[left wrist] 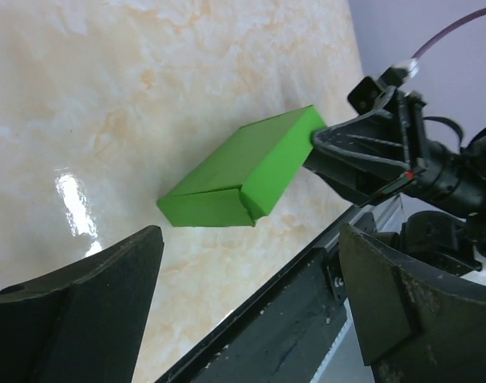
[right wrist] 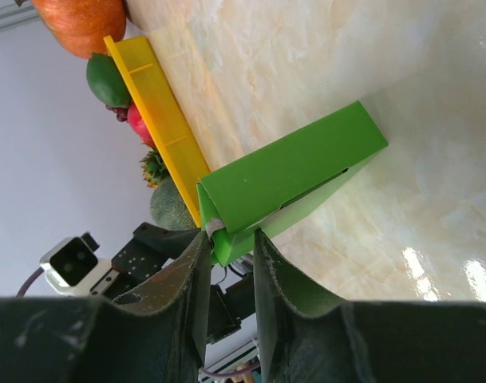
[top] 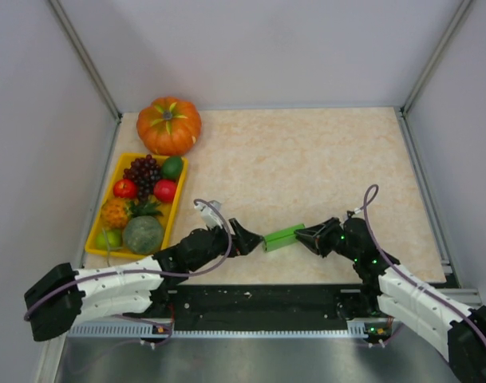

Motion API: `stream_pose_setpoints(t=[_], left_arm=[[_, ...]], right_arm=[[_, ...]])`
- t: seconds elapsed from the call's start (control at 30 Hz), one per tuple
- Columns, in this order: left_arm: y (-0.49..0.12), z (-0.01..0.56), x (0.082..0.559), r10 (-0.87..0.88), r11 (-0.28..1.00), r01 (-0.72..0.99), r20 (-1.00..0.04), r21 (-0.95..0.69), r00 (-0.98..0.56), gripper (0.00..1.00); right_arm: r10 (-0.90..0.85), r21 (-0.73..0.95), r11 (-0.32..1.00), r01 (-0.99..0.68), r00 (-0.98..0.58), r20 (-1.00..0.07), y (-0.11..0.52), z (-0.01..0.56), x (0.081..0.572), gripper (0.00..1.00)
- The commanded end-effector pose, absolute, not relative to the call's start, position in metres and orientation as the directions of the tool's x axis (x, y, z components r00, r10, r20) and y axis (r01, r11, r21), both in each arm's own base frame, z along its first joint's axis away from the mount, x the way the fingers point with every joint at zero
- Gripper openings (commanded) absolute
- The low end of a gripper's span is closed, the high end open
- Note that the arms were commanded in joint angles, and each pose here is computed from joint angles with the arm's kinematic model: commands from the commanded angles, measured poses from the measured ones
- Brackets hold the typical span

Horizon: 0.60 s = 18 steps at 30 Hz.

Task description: Fold the paper box

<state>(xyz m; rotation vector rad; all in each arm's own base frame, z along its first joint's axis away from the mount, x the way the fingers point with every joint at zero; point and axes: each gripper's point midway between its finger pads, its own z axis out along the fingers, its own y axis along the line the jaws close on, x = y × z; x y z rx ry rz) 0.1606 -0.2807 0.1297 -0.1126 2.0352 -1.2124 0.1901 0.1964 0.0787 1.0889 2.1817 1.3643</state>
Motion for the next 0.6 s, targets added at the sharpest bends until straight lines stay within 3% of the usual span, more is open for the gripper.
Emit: stream_pose_setpoints(t=[0.0,0.4,0.57], left_arm=[[-0.302,0.140,0.157,-0.385,0.454,0.348,-0.533,-0.820,-0.754,0.92],[-0.312,0.102,0.163,-0.379,0.433,0.324,-0.496,-0.841,-0.781,0.79],[-0.316,0.114,0.156,-0.367,0.358,0.388,-0.510,-0.849,-0.778,0.90]], right_arm=[[0.805,0.764,0.362,0.533,-0.593,0.033,0.170,0.031,0.182,0.23],[0.798,0.767,0.375,0.521,-0.602,0.019,0.170,0.033,0.183,0.20],[0.797,0.762,0.380,0.525,-0.603,0.018,0.169,0.029,0.181,0.20]])
